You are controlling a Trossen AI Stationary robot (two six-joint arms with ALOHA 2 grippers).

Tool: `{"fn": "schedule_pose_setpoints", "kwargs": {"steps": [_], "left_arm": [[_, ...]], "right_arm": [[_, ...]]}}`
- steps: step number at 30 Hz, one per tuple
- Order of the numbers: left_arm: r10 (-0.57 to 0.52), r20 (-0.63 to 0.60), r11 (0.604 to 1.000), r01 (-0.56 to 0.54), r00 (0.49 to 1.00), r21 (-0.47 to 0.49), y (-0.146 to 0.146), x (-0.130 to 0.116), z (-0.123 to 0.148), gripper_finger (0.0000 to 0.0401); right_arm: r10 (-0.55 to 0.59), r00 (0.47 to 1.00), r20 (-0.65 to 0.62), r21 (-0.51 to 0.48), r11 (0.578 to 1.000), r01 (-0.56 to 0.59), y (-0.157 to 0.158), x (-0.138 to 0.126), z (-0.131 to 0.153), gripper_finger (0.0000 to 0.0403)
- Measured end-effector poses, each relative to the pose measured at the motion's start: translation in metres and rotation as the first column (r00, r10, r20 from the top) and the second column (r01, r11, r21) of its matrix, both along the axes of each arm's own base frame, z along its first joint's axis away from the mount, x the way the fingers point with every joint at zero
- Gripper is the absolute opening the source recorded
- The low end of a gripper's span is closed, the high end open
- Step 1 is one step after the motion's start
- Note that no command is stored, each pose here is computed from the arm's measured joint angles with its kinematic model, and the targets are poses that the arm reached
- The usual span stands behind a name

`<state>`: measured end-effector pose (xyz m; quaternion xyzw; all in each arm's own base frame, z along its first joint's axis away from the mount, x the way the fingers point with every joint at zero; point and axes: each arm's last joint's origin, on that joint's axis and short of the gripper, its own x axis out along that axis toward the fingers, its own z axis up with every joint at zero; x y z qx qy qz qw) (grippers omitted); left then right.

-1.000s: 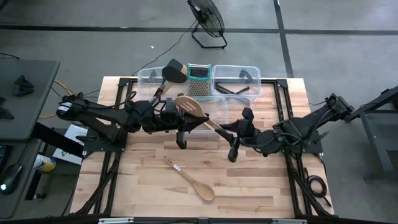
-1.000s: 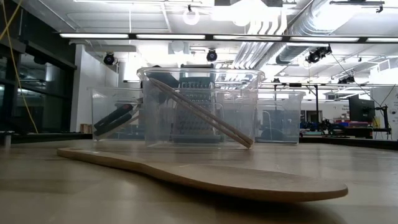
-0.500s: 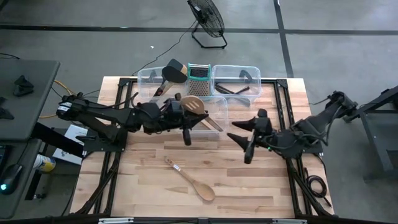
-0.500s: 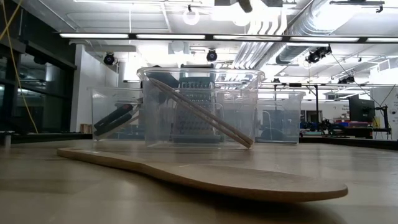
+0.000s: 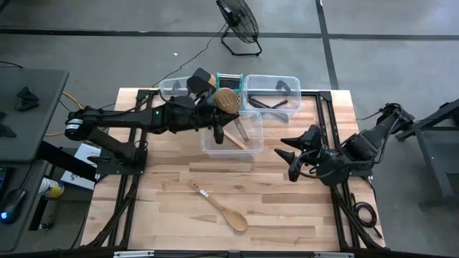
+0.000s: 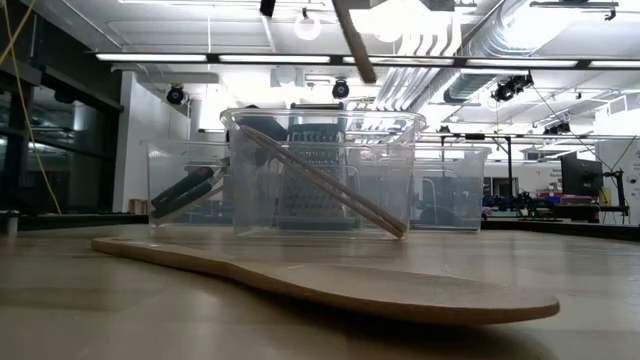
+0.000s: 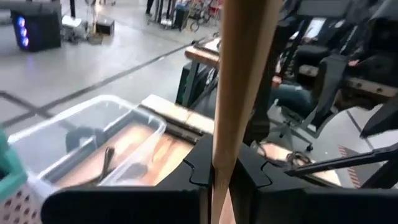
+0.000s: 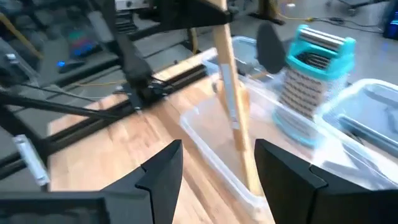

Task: Pick & Place Kitchen Items
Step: Put the light brown slotted spoon into the middle transparent bin

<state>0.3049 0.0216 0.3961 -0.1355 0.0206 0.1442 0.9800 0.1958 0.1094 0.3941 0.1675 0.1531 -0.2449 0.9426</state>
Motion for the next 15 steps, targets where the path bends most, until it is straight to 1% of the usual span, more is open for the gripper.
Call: {"fn": "schedule_pose_setpoints", "kwargs": {"steps": [4, 9, 11, 15], "left_arm": [[0.026, -0.030, 0.999, -0.027, 0.999, -0.036, 0.008, 0.000, -0.013, 0.0017], [0.036, -0.068, 0.995, -0.041, 0.997, -0.086, 0.014, 0.000, -0.039, 0.0017], [0.046, -0.052, 0.994, -0.051, 0.998, -0.097, 0.018, 0.000, -0.047, 0.0017], [0.082, 0.002, 0.987, -0.081, 0.997, -0.135, 0.027, -0.005, -0.054, 0.0017]], "right_arm": [[-0.084, 0.996, -0.016, -0.011, 0.996, 0.084, -0.005, -0.005, -0.006, 0.0192], [-0.128, 0.991, -0.044, 0.009, 0.992, 0.128, -0.008, -0.010, -0.011, 0.0192], [-0.130, 0.990, -0.049, 0.008, 0.991, 0.131, -0.008, -0.010, -0.013, 0.0192], [-0.133, 0.989, -0.061, 0.001, 0.991, 0.134, -0.008, -0.010, -0.018, 0.0192]]}}
